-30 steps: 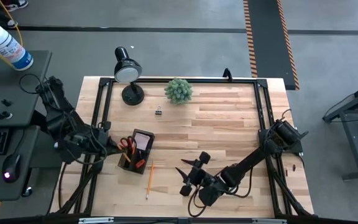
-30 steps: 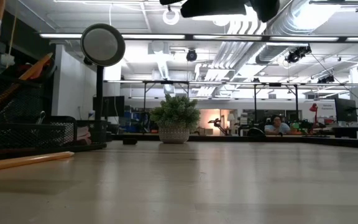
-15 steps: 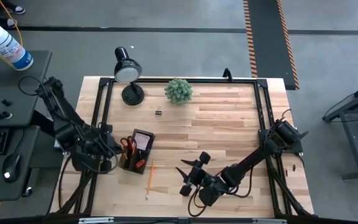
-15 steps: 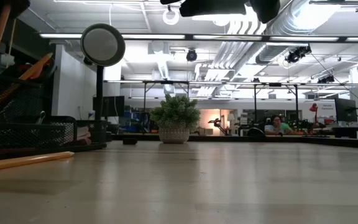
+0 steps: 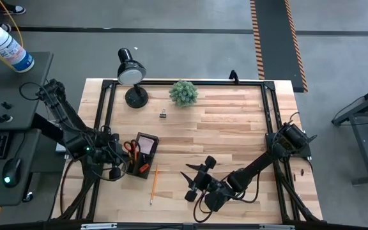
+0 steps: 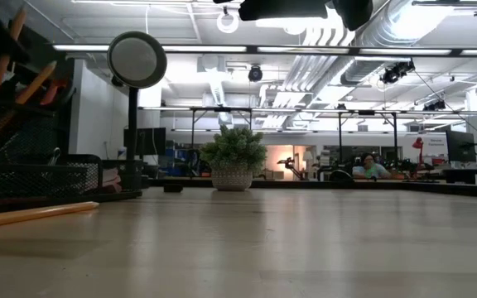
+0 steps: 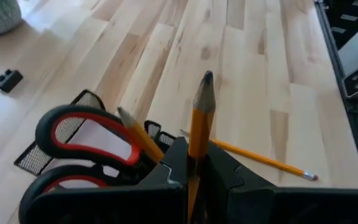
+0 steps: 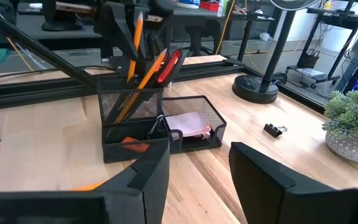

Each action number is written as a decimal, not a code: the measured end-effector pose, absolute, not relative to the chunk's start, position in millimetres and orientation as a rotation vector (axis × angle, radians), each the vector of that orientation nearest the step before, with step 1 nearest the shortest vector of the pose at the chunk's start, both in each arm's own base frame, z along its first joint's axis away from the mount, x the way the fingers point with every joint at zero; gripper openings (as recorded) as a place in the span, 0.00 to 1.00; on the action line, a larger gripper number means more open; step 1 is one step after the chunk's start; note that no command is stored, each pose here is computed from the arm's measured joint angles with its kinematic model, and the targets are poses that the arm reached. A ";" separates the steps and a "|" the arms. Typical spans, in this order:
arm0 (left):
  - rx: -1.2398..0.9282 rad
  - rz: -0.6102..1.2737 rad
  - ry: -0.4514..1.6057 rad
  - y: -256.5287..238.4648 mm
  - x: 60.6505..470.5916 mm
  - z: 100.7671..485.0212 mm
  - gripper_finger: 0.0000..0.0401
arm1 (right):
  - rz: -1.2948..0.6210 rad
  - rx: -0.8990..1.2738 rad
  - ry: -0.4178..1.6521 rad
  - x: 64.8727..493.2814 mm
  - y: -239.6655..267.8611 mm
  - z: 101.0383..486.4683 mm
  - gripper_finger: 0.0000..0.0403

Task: Pick and place office supplies into organizer
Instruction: Put the right orange pencil into the desk organizer, then put the orange pencil into the desk organizer

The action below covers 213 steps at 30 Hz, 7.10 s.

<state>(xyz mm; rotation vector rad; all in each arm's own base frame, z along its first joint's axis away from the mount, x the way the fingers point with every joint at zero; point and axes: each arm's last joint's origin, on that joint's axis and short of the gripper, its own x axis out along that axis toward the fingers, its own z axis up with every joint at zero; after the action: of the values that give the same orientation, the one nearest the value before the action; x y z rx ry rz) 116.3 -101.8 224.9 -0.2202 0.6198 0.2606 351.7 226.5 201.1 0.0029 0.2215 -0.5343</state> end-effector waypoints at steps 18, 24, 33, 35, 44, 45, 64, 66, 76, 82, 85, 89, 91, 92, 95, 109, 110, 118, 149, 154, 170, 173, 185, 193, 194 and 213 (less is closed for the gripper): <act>-0.250 0.245 0.634 -102.9 116.5 222.7 0.31 | -0.534 0.009 0.221 351.7 226.4 200.9 0.37; -0.198 0.267 0.566 -99.2 115.3 231.5 0.36 | -0.534 0.009 0.221 351.7 226.4 200.8 0.38; -0.169 0.204 0.402 -98.4 116.4 290.7 0.36 | -0.514 0.012 0.230 351.9 227.0 200.5 0.36; -0.195 0.177 0.387 -102.7 119.8 293.6 0.36 | -0.506 0.011 0.237 352.1 226.7 200.0 0.36; -0.248 0.187 0.460 -130.9 143.3 271.2 0.27 | -0.503 0.003 0.246 351.7 226.5 199.2 0.37; -0.248 0.185 0.474 -133.9 145.7 267.9 0.25 | -0.498 0.004 0.249 351.8 226.6 199.0 0.36; -0.212 -0.074 0.584 -217.9 167.0 209.3 0.21 | -0.459 0.006 0.276 351.9 227.1 197.4 0.36; -0.282 -0.043 0.596 -221.7 169.7 201.7 0.22 | -0.459 0.006 0.276 351.9 227.1 197.3 0.36; -0.619 0.137 0.509 -243.5 184.9 160.5 0.18 | -0.494 -0.001 0.268 351.1 225.9 196.8 0.37; -0.687 0.164 0.450 -254.4 193.2 140.5 0.15 | -0.531 -0.021 0.268 349.7 224.3 195.3 0.39; -0.720 0.189 0.457 -258.0 195.7 137.1 0.12 | -0.521 -0.017 0.274 349.7 224.5 194.9 0.41; -0.717 0.228 0.507 -266.4 198.3 135.8 0.08 | -0.516 -0.008 0.287 349.0 224.2 193.3 0.42; -0.708 0.258 0.528 -271.9 201.4 140.0 0.06 | -0.514 -0.011 0.291 348.8 224.1 192.9 0.42; -0.694 0.279 0.544 -274.1 202.8 141.6 0.04 | -0.512 -0.010 0.292 348.9 224.1 192.9 0.42; -0.645 0.341 0.611 -280.1 206.0 144.3 0.01 | -0.495 -0.003 0.299 349.1 224.6 192.7 0.41; -0.652 0.525 0.702 -312.1 225.3 118.5 0.00 | -0.462 0.006 0.323 346.4 228.1 190.9 0.43; -0.658 0.539 0.702 -313.7 226.3 115.7 0.00 | -0.453 0.007 0.329 346.4 228.3 190.6 0.43; -0.666 0.655 0.730 -323.7 231.9 108.1 0.00 | -0.429 0.007 0.345 346.4 228.9 189.9 0.41; -0.595 0.793 0.651 -334.6 241.0 113.6 0.00 | -0.432 -0.036 0.367 345.2 227.9 188.0 0.42; -0.606 0.805 0.675 -334.3 240.6 113.4 0.00 | -0.431 -0.035 0.367 345.2 227.9 188.0 0.41; -0.608 0.816 0.801 -326.7 254.8 113.3 0.10 | -0.430 -0.034 0.367 345.2 228.0 188.0 0.42; -0.616 0.815 0.793 -327.1 255.3 113.3 0.14 | -0.430 -0.034 0.367 345.2 228.0 188.0 0.41; -0.645 0.846 0.744 -318.2 267.8 113.2 0.30 | -0.430 -0.033 0.367 345.2 228.0 188.0 0.39; -0.590 0.858 0.768 -306.9 279.3 112.3 0.24 | -0.430 -0.033 0.367 345.3 227.9 188.0 0.40; -0.586 0.861 0.770 -306.0 279.7 112.3 0.23 | -0.429 -0.033 0.368 345.3 227.9 188.0 0.40; -0.560 0.895 0.826 -302.4 277.2 111.8 0.11 | -0.412 -0.027 0.376 345.4 228.4 187.7 0.39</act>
<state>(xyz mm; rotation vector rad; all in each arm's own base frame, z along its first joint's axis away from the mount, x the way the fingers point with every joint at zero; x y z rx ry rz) 277.2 -302.4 111.8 -0.5596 0.8261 0.8953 345.4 228.4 187.7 -0.0271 0.3761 -0.4121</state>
